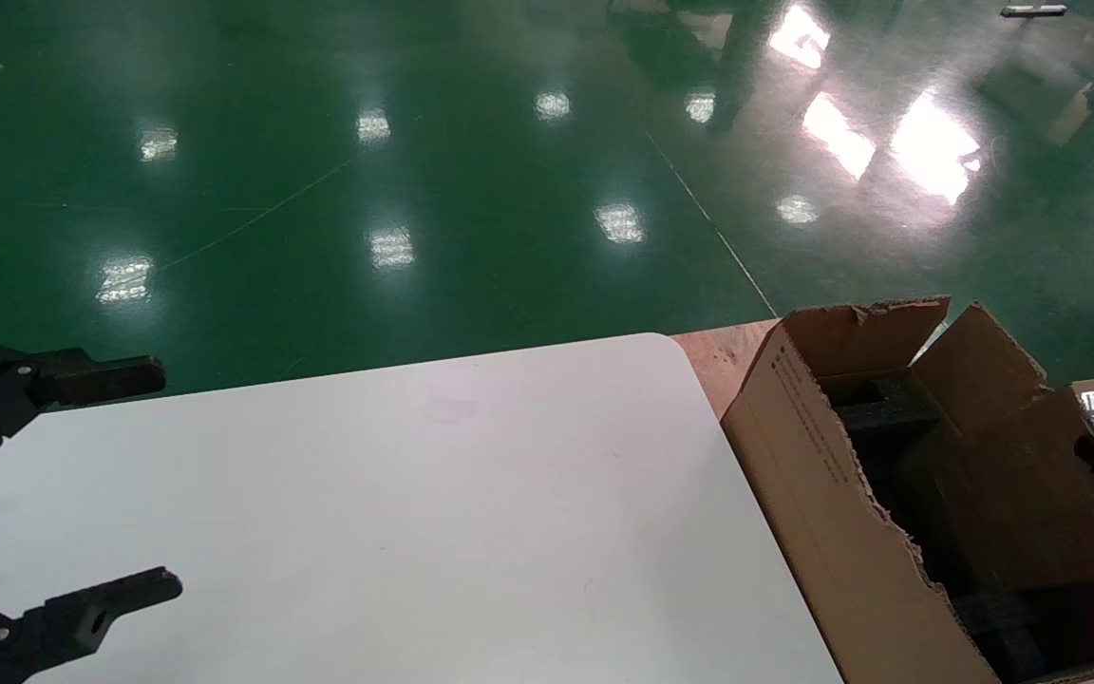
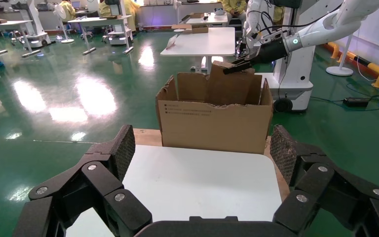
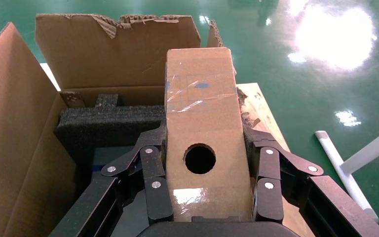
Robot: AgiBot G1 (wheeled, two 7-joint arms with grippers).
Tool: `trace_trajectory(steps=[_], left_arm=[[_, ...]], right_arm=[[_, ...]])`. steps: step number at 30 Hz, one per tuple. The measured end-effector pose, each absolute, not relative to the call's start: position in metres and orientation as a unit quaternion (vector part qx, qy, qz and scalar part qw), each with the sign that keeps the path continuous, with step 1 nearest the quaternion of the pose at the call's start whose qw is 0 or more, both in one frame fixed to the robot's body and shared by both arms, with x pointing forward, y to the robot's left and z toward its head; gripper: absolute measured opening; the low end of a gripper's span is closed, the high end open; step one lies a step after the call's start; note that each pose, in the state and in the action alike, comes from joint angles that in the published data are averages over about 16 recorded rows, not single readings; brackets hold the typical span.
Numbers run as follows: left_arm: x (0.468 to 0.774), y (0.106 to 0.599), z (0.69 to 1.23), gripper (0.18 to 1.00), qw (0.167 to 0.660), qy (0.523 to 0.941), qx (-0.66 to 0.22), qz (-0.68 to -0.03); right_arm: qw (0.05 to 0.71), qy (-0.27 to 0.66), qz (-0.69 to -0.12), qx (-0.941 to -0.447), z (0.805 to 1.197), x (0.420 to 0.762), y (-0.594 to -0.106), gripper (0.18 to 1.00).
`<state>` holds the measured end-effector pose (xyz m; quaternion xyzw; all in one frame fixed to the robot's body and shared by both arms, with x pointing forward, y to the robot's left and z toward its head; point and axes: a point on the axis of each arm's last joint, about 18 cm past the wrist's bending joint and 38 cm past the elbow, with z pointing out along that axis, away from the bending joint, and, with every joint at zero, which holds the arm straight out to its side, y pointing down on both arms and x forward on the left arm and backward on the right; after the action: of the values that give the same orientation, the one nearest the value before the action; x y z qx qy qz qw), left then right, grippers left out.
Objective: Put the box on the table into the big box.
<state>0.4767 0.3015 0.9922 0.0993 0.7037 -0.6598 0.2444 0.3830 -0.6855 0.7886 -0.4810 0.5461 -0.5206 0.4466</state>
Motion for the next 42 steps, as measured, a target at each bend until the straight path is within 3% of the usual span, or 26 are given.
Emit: trace_trajectory(steps=[16,22,42], left_arm=[[0.477,0.302,0.992,1.001,0.244,0.704,0.099,-0.660],[0.477,0.302,0.992,1.001,0.244,0.704,0.099,-0.660],[0.477,0.302,0.992,1.001,0.244,0.704,0.099,-0.660]], right_arm=[[0.429,0.562,-0.511,-0.490,0.785,0.381,-0.692,0.499],[0.426,0.563,-0.510,-0.491,0.784,0.381,-0.693,0.545],[0.443,0.525,-0.521,-0.506,0.797,0.389,-0.682,0.877]])
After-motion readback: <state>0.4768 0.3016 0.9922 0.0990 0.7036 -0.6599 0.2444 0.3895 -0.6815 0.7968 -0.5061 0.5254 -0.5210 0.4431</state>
